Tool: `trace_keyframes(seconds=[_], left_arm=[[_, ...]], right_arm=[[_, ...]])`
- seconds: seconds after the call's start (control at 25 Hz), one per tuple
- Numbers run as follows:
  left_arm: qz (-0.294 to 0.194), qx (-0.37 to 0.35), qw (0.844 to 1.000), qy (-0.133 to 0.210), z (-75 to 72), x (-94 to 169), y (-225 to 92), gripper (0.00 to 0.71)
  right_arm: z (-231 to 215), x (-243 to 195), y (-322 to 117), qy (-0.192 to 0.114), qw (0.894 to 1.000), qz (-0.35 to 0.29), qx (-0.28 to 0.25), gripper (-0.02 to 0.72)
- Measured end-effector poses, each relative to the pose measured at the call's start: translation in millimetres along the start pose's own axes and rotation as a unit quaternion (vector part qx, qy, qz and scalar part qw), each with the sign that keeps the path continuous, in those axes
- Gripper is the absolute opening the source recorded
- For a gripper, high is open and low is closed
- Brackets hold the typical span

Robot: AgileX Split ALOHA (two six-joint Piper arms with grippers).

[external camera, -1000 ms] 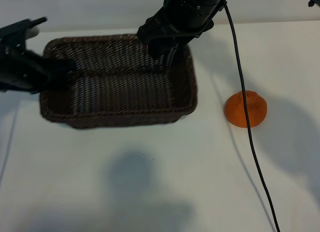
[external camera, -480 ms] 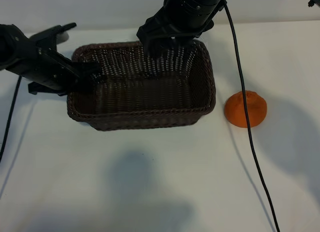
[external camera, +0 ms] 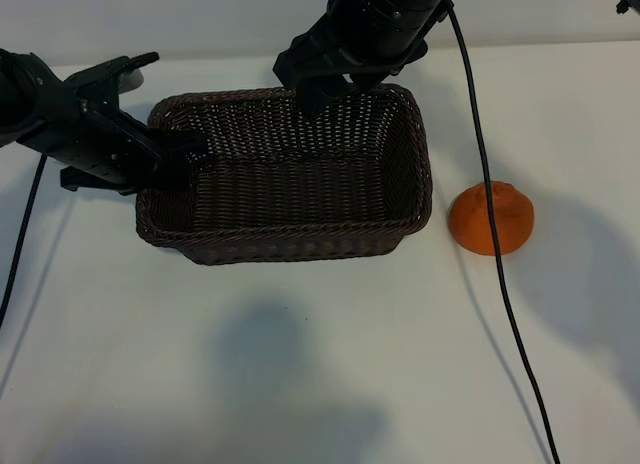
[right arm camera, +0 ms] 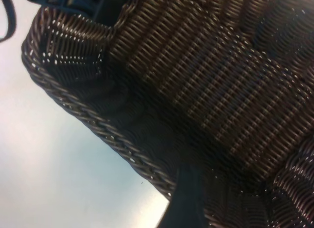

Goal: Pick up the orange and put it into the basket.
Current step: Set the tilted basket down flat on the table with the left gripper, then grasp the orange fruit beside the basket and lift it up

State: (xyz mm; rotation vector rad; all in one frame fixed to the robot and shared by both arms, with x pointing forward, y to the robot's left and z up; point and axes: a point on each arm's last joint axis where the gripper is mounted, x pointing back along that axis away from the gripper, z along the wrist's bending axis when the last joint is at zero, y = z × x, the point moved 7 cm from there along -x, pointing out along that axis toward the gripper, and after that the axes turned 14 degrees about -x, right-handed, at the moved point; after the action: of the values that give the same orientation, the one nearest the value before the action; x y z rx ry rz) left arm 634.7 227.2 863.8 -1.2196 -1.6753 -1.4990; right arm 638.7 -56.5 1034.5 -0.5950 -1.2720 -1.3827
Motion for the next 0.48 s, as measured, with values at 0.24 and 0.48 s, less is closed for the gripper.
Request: trace_keyframes(seconds=[0.24,0.48], left_arm=[[0.003,0.007,1.0,-0.005,-1.6,0.0,-0.9,0.464],[0.012,0.006,1.0,-0.011,-4.2,2.6,-3.4,0.648]], right_arm=[[0.0,0.0,0.0,0.0,1.0,0.0,0.004,0.595],[0.0,0.0,0.0,0.0,1.0,0.0,0.006,0.595]])
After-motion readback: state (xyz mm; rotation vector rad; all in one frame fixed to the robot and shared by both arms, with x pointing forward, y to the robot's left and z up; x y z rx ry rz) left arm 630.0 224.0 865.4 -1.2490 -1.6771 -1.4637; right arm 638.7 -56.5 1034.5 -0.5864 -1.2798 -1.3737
